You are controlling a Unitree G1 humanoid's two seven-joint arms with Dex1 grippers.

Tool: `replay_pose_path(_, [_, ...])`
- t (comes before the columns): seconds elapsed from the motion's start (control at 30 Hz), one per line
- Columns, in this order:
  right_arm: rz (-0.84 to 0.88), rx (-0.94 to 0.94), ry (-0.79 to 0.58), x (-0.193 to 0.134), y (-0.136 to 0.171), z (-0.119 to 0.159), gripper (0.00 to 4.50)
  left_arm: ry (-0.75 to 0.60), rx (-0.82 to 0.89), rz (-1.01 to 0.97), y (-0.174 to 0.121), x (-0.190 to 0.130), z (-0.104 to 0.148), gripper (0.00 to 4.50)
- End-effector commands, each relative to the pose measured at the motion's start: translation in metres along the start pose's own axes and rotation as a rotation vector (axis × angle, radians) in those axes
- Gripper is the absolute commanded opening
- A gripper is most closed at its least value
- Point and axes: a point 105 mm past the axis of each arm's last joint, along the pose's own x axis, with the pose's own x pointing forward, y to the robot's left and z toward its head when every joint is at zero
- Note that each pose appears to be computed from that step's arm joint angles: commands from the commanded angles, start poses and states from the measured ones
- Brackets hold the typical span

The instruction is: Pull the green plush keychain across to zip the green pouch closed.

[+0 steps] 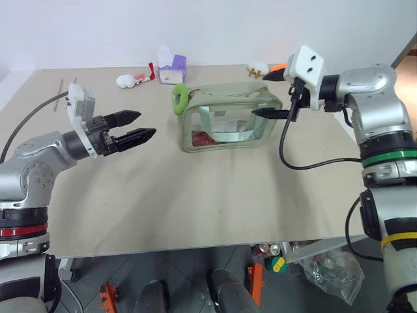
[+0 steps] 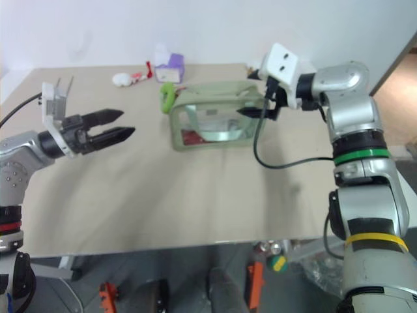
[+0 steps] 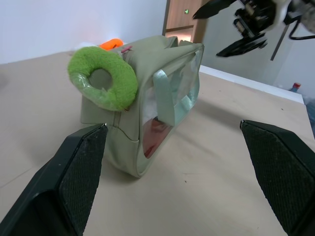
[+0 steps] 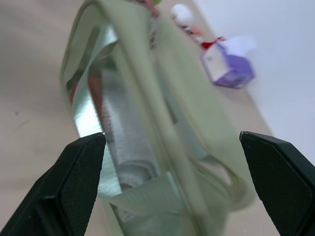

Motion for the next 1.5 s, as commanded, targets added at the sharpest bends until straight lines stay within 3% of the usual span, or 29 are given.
replay_pose_path(0.03, [0.016, -0.101, 0.028, 0.009, -0.006, 0.008, 4.5, -0.017, 0.054, -0.04, -0.014, 0.006, 0.012, 4.46])
replay_pose_path(0.33, [0.029, -0.12, 0.019, 0.027, -0.004, 0.01, 4.5, -0.02, 0.047, -0.017, -0.023, -0.001, 0.01, 4.46])
replay_pose_path(0.43, [0.044, -0.108, 0.002, 0.028, -0.002, 0.011, 3.81, -0.025, 0.044, -0.002, -0.023, -0.002, 0.01, 4.5])
replay_pose_path(0.8, [0.065, -0.08, -0.003, 0.026, 0.002, 0.005, 0.02, -0.079, 0.022, -0.04, -0.031, 0.003, 0.019, 4.5])
replay_pose_path(1.13, [0.035, -0.087, 0.036, 0.021, 0.0, -0.005, 0.02, -0.192, 0.058, 0.018, -0.02, 0.01, 0.039, 4.5])
replay_pose_path(1.3, [0.049, -0.081, -0.039, 0.018, -0.003, 0.013, 0.02, -0.196, 0.069, 0.017, -0.022, 0.01, 0.039, 4.5])
replay_pose_path(1.4, [0.125, -0.027, -0.145, 0.014, -0.002, 0.038, 0.02, -0.223, 0.067, 0.04, -0.019, 0.008, 0.042, 4.5])
replay_pose_path(1.5, [0.192, -0.035, -0.111, 0.011, 0.007, 0.039, 0.02, -0.238, 0.058, 0.054, -0.015, 0.009, 0.042, 4.5])
